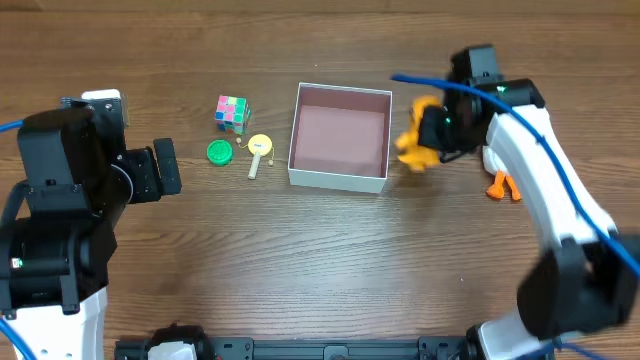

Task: Pack container
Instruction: 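Carry the orange dinosaur into the white box and release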

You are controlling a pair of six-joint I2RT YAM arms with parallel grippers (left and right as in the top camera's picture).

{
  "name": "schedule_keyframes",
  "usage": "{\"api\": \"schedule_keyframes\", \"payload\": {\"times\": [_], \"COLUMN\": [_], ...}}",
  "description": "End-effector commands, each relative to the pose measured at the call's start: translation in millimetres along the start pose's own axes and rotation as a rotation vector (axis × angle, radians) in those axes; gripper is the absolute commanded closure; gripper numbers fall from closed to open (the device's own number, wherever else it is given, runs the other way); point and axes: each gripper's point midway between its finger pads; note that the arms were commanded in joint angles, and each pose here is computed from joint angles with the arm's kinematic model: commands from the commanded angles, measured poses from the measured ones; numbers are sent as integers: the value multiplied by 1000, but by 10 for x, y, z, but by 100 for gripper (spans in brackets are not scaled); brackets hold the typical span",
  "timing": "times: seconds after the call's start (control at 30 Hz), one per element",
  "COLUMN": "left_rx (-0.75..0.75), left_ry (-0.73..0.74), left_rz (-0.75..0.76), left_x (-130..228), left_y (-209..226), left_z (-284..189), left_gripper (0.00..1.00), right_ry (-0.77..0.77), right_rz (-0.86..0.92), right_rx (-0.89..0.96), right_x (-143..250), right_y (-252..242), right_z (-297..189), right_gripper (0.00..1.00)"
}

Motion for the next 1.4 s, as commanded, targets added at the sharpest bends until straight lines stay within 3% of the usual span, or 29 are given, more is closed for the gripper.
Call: {"api": "schedule_keyframes", "payload": {"times": [0.0,0.17,0.33,0.5,0.57,0.6,0.67,0.7,0.73,0.8,0.93,1.1,1.23,1.37], "left_rx": [-22,-27,-35,-44,-48,-41,3,13,15,7,16,40,40,42], "left_ry": [1,35,85,148,173,180,169,175,183,197,156,-39,-156,-161], "left_rz": [18,22,27,34,36,30,23,22,23,29,74,60,50,50], "left_x": [-40,-28,-3,40,60,56,-24,-30,-22,10,-15,-119,-95,-30], "left_y": [37,28,17,5,1,-18,-117,-141,-149,-133,-116,-65,3,20], "left_z": [23,136,299,503,583,627,765,812,846,840,639,-63,-485,-569], "left_gripper": [0,0,0,0,0,0,0,0,0,0,0,0,0,0], "right_ry": [-181,-243,-124,-50,-41,-42,-44,-47,-55,-92,-176,-320,-362,-260], "right_rz": [-86,-118,-86,-95,-98,-111,-154,-174,-178,-178,-165,-101,65,295], "right_rx": [-114,-34,-91,-136,-138,-140,-136,-137,-128,-82,-37,-37,66,225], "right_x": [-165,-253,-190,-53,-30,-24,-5,0,-8,-64,-191,-308,-314,-149], "right_y": [739,1200,1354,1443,1454,1474,1518,1535,1534,1476,1373,1075,259,-760], "right_z": [-466,23,919,1347,1374,1362,1304,1274,1236,1084,577,-476,-1016,-955], "right_gripper": [96,96,96,96,91,82,58,52,38,0,0,0,0,0]}}
Point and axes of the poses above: each gripper's point midway between its finger pads, its own z axis out along the fingers, its own y axis along the line the jaws close on, x = y × z, and after that the axes turned 7 degrees about -z, right-handed
